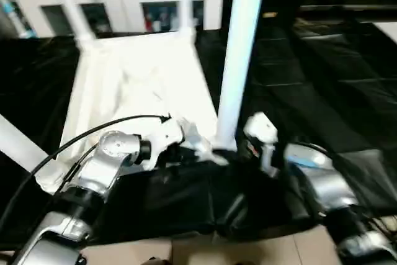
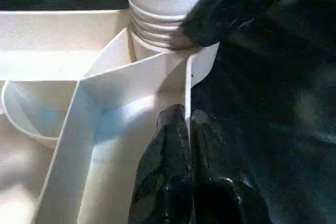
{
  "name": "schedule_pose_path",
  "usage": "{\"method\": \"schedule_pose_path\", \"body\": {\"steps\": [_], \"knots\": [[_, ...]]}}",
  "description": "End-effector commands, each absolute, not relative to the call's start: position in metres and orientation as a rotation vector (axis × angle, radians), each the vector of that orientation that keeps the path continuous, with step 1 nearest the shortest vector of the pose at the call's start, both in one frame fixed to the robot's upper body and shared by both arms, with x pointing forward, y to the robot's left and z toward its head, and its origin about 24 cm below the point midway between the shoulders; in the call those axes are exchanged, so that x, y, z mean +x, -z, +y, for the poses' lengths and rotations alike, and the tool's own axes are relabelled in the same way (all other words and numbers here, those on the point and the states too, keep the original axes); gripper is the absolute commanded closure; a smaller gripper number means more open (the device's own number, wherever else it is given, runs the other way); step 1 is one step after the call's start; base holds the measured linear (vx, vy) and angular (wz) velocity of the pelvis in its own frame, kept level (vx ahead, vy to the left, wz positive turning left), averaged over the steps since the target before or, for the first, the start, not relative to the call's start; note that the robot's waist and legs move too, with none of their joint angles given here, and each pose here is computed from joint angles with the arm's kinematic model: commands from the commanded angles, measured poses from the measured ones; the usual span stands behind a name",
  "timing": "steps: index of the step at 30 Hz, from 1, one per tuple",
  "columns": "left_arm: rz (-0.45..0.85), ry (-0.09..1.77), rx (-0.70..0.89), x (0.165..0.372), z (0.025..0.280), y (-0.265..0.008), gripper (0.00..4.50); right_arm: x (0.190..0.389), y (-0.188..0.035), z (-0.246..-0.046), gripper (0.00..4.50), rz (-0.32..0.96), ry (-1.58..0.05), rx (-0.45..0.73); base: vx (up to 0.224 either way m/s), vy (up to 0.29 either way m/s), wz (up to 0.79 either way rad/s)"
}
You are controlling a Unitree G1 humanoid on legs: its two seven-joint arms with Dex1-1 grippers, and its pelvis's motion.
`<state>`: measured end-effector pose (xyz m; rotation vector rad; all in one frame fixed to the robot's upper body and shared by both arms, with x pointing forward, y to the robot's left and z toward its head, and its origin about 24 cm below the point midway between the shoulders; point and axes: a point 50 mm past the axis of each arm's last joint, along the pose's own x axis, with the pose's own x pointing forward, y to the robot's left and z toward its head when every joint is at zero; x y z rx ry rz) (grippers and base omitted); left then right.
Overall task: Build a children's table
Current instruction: Rotate leg to tighten
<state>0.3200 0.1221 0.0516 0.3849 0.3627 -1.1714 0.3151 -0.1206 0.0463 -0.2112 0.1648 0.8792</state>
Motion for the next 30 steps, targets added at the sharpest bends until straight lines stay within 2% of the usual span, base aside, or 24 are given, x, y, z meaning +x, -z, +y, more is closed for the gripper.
{"method": "schedule_pose_path", "body": {"steps": [1, 3, 4, 6, 9, 14, 18, 19, 21, 25, 26, 27, 30], "knots": [[0.412, 1.171, 0.344, 0.316, 0.113, -0.038, 4.50, 0.313, -0.025, -0.121, 1.88, 0.287, -0.791, -0.206, 0.000, 0.000, 0.00], [0.418, 1.116, 0.342, 0.322, 0.106, -0.037, 4.50, 0.316, -0.026, -0.108, 1.88, 0.276, -0.730, -0.160, 0.000, 0.000, 0.00], [0.423, 1.056, 0.352, 0.328, 0.099, -0.035, 4.50, 0.320, -0.025, -0.097, 1.88, 0.281, -0.642, -0.111, 0.000, 0.000, 0.00], [0.429, 1.016, 0.349, 0.331, 0.096, -0.035, 4.50, 0.321, -0.024, -0.092, 1.88, 0.290, -0.596, -0.089, 0.000, 0.000, 0.00], [0.444, 0.876, 0.334, 0.341, 0.085, -0.032, 4.50, 0.324, -0.018, -0.074, 1.88, 0.332, -0.469, -0.055, 0.000, 0.000, 0.00], [0.446, 0.835, 0.344, 0.344, 0.078, -0.030, 4.50, 0.324, -0.018, -0.058, 1.88, 0.336, -0.424, -0.035, 0.000, 0.000, 0.00], [0.445, 0.840, 0.333, 0.344, 0.075, -0.029, 4.50, 0.327, -0.023, -0.056, 1.88, 0.308, -0.415, -0.012, 0.000, 0.000, 0.00], [0.447, 0.847, 0.331, 0.344, 0.076, -0.029, 4.50, 0.328, -0.024, -0.057, 1.53, 0.300, -0.421, 0.004, 0.000, 0.000, 0.00], [0.455, 0.854, 0.325, 0.344, 0.078, -0.027, 4.50, 0.328, -0.027, -0.059, 1.16, 0.279, -0.433, 0.018, 0.000, 0.000, 0.00], [0.459, 0.857, 0.328, 0.343, 0.082, -0.026, 4.50, 0.330, -0.030, -0.061, 0.91, 0.258, -0.437, 0.010, 0.000, 0.000, 0.00], [0.460, 0.864, 0.330, 0.343, 0.084, -0.026, 4.50, 0.332, -0.032, -0.064, 0.91, 0.236, -0.437, -0.021, 0.000, 0.000, 0.00], [0.459, 0.867, 0.331, 0.343, 0.084, -0.026, 4.50, 0.333, -0.034, -0.066, 0.68, 0.227, -0.433, -0.034, 0.000, 0.000, 0.00], [0.460, 0.896, 0.358, 0.342, 0.090, -0.025, 4.50, 0.338, -0.040, -0.074, 0.68, 0.184, -0.446, -0.058, 0.000, 0.000, 0.00]]}}
